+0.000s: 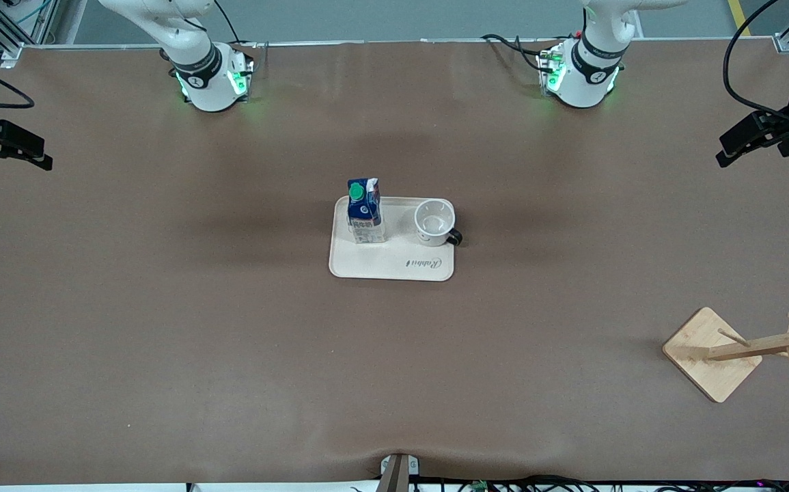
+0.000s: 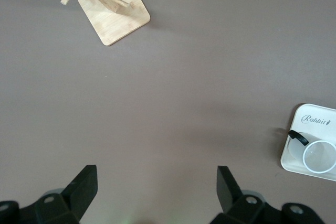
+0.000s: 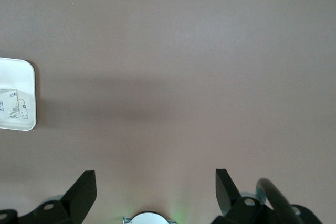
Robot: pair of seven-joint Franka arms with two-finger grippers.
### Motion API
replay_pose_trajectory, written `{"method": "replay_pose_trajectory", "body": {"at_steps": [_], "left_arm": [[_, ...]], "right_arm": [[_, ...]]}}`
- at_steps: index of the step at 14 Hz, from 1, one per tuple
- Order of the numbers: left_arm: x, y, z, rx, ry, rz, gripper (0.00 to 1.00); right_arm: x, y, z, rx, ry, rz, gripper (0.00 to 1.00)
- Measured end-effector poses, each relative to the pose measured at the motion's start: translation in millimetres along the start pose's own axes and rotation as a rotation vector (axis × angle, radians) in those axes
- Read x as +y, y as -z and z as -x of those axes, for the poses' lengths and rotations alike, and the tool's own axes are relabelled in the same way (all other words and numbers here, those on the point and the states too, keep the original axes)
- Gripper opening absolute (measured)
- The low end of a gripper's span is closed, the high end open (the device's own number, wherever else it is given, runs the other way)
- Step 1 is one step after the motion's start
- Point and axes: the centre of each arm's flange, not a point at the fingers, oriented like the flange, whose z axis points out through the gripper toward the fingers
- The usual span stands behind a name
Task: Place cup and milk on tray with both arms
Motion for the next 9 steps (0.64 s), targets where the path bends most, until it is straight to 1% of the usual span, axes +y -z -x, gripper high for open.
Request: {"method": "replay_pose_trajectory", "body": {"at_steps": [6,9], "left_arm": [[0.3,0.1,0.1,0.000,-0.001,0.000,1.00],[3.4,0.1,0.7,-0.003,-0.004,0.015,1.00]], "right_arm": [[8.8,-6.2,2.3,-0.019,-0.018,-0.024,1.00],[11.7,-7.3,4.0,-0.029,-0.025,-0.034,1.00]]}}
